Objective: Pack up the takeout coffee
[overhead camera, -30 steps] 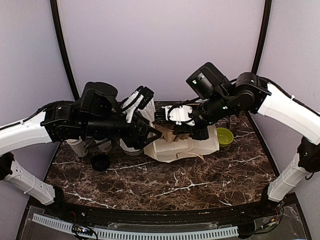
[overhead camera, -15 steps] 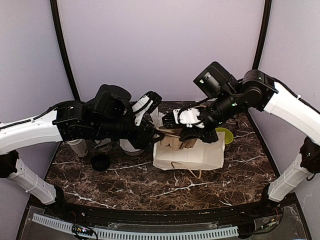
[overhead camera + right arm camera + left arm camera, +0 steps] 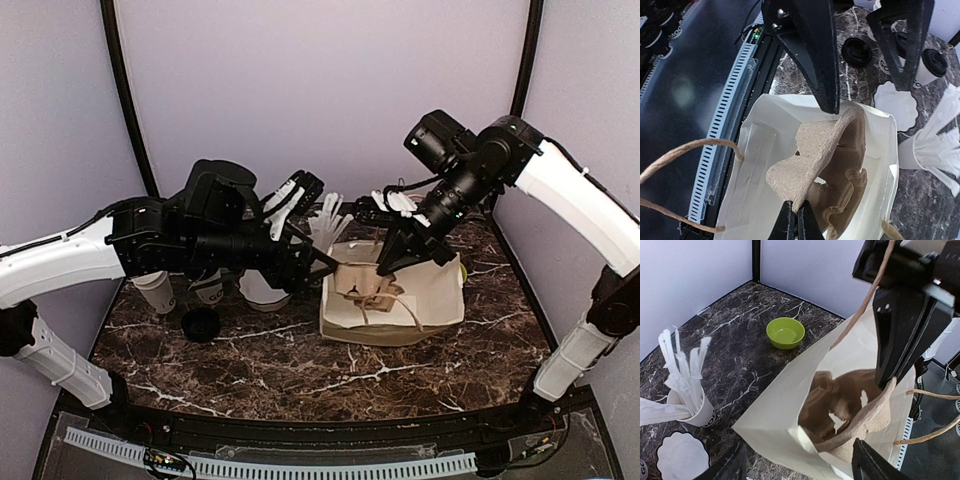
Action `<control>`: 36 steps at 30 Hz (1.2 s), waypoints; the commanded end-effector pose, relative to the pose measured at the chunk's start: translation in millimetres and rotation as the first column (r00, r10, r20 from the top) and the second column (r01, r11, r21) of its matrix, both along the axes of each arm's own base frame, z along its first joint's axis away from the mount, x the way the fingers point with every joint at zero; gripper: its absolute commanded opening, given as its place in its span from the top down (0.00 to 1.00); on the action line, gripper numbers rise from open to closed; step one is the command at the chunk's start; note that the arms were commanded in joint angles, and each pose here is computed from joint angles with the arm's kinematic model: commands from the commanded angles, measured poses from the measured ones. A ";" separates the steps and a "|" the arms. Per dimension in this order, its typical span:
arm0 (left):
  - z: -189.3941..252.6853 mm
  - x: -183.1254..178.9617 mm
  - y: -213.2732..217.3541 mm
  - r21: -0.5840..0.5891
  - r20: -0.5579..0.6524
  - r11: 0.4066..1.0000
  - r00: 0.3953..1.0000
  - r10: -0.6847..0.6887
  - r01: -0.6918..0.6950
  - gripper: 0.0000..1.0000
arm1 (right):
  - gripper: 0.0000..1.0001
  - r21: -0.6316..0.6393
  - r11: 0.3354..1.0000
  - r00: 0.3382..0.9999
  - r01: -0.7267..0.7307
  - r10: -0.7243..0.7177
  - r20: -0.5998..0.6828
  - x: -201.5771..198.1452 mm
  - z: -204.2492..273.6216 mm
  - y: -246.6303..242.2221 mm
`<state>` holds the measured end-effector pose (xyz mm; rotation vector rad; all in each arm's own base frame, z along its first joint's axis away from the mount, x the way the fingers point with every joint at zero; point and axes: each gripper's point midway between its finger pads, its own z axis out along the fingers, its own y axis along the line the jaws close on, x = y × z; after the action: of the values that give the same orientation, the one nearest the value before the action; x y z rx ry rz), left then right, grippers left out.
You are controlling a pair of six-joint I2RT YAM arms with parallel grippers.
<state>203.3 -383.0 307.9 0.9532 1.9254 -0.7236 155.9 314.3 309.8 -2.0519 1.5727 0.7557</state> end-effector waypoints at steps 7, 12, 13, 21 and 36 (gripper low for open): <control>41.7 11.7 -1.7 -0.106 0.044 0.994 0.999 -0.010 0.014 0.27 | 1.00 0.034 0.997 0.989 -0.065 0.069 -0.131 -12.4 -4.6 2.2; 47.6 10.7 -11.6 -0.153 0.049 0.984 0.995 -0.089 0.096 0.26 | 1.00 0.025 0.997 0.986 -0.068 0.071 -0.151 -12.3 -10.8 3.3; 49.4 9.6 -14.0 -0.162 0.058 0.980 0.993 -0.106 0.114 0.26 | 1.00 0.024 0.998 0.986 -0.066 0.069 -0.153 -11.4 -11.4 4.1; 59.1 -7.0 -51.3 -0.275 0.114 0.910 0.950 -0.291 0.311 0.38 | 1.00 0.011 1.000 0.990 -0.027 0.028 -0.142 1.5 -14.4 10.6; 42.1 31.9 -76.3 -0.279 0.139 0.930 0.968 -0.209 0.240 0.67 | 1.00 0.022 0.999 0.991 -0.024 0.027 -0.132 -0.5 -1.9 8.7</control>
<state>224.4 -463.8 315.3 1.0885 1.6634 -1.0419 155.8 322.5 289.0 -2.0754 1.6549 0.9291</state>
